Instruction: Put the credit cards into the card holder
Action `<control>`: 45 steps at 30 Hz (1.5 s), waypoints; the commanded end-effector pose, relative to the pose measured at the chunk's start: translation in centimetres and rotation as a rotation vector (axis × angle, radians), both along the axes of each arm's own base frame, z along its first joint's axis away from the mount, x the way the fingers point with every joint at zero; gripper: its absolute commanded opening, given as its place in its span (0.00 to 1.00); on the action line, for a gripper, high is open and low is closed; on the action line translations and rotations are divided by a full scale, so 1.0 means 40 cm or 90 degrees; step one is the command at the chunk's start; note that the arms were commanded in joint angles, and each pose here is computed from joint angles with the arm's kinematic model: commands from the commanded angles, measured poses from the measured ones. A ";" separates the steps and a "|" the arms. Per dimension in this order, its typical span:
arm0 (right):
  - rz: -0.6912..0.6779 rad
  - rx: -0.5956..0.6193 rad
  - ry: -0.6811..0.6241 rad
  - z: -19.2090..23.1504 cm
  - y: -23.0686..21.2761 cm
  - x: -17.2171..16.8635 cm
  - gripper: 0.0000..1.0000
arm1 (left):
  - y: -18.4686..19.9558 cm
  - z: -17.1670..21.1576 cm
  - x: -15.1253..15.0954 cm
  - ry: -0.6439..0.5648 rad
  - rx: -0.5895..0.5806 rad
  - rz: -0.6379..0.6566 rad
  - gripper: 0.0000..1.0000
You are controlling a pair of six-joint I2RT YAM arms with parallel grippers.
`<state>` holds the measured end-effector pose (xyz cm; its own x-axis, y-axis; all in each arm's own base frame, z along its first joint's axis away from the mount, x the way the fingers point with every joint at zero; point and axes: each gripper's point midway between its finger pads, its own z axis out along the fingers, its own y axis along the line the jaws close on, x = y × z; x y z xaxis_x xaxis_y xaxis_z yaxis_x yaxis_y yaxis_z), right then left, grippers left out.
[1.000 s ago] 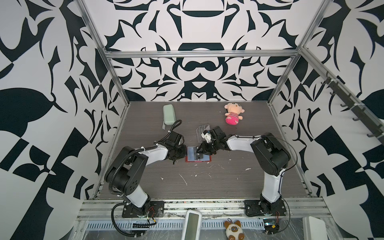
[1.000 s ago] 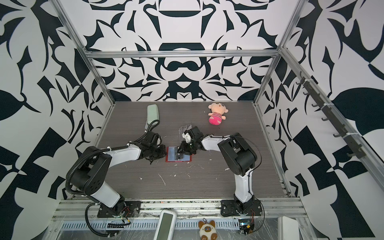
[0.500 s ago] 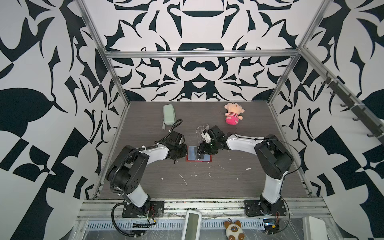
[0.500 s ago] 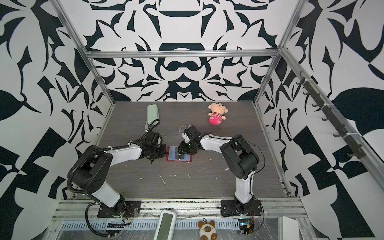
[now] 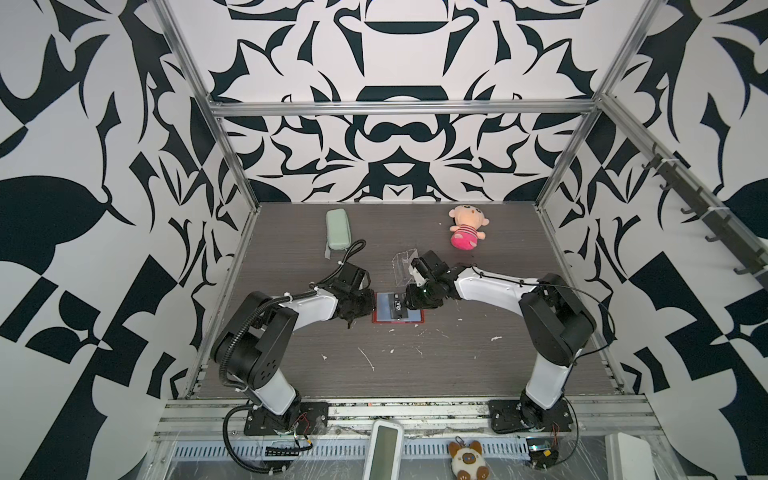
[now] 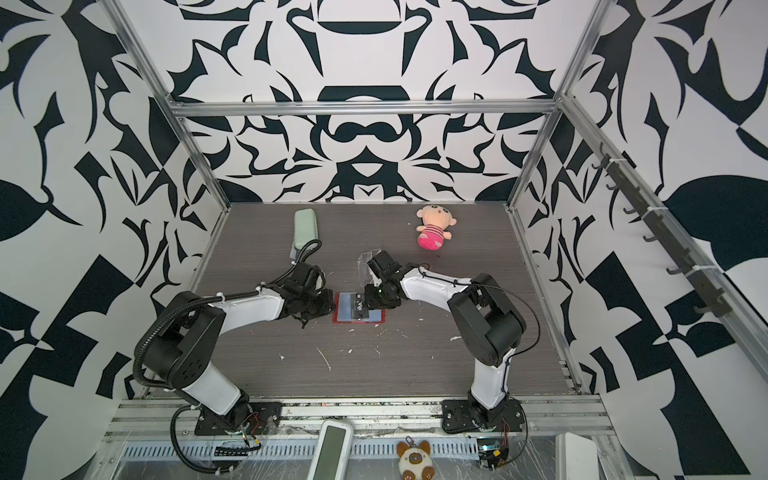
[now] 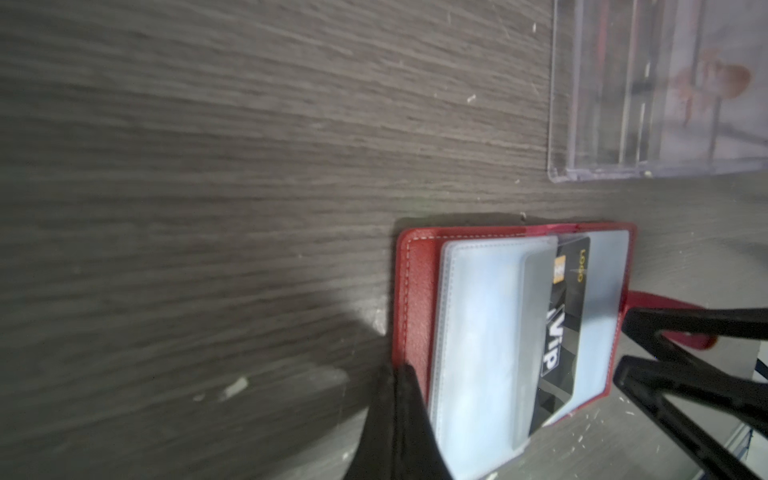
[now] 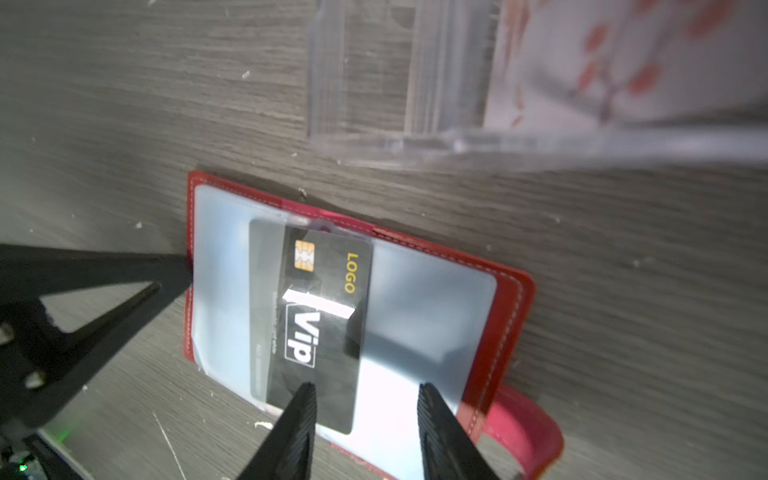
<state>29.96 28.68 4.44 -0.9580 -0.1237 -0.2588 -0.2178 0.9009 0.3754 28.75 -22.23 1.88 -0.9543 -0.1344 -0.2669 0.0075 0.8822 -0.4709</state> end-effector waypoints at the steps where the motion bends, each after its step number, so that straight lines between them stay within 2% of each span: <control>1: 0.004 -0.032 -0.039 0.046 -0.004 0.016 0.36 | 0.070 -0.094 -0.120 0.114 0.083 0.001 0.00; 4: 0.010 -0.067 -0.041 0.038 -0.009 0.015 0.24 | 0.070 -0.093 -0.127 0.115 0.082 0.003 0.00; 8: 0.017 -0.104 -0.043 0.025 -0.010 0.014 0.13 | 0.071 -0.091 -0.132 0.115 0.080 0.002 0.00; 17: 0.030 -0.157 -0.048 0.013 -0.007 0.011 0.02 | 0.070 -0.087 -0.131 0.111 0.080 0.002 0.00; 31: 0.055 -0.177 -0.018 -0.029 0.011 -0.005 0.00 | 0.070 -0.087 -0.130 0.111 0.080 0.002 0.00; 45: 0.068 -0.100 0.007 -0.044 0.063 -0.023 0.00 | 0.072 -0.091 -0.133 0.113 0.082 0.002 0.00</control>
